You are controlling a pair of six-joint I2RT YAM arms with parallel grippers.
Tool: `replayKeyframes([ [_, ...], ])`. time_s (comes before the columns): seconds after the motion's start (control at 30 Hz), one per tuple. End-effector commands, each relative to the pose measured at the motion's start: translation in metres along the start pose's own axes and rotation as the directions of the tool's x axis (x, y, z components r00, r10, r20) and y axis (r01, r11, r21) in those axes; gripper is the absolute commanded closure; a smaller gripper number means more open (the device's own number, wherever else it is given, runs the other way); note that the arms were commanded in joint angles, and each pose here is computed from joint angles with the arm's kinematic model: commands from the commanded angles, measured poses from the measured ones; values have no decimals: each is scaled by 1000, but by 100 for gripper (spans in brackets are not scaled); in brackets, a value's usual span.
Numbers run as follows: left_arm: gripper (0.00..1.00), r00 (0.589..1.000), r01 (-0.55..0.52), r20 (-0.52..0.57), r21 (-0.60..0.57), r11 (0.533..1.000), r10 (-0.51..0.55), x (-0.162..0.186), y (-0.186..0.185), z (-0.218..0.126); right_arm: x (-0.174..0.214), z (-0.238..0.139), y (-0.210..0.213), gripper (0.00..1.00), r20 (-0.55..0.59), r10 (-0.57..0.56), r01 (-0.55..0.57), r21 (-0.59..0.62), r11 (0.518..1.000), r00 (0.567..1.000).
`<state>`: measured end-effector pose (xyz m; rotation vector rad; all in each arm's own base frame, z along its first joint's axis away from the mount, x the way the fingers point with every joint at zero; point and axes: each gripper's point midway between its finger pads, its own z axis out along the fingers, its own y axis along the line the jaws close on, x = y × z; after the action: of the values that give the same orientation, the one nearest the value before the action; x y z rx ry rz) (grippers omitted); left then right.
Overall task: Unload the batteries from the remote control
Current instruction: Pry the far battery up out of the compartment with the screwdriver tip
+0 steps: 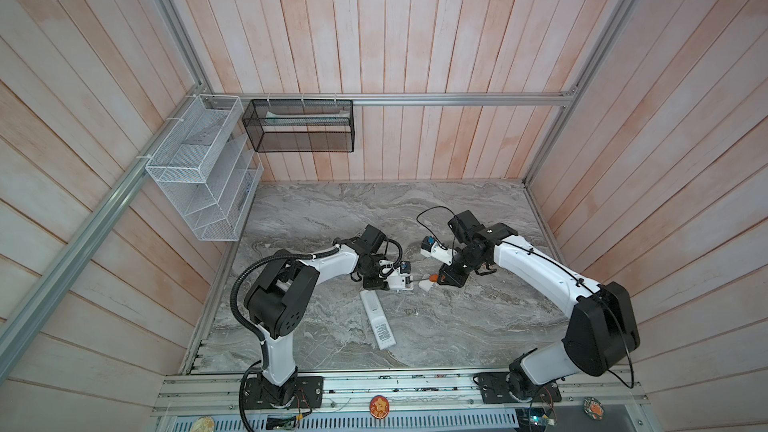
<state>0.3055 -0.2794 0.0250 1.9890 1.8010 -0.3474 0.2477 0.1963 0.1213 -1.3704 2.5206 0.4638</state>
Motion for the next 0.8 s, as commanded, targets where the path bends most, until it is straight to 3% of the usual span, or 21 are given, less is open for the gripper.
replayKeyframes([
  [0.0, 66, 999, 25, -37, 74, 997, -22, 14, -20, 10, -8, -11, 12, 100, 49, -14, 16, -35, 999, 999],
  [0.77, 66, 999, 29, -41, 82, 996, -25, 15, -22, 11, -10, -19, 10, 100, 36, -14, 14, 6, 1000, 999],
])
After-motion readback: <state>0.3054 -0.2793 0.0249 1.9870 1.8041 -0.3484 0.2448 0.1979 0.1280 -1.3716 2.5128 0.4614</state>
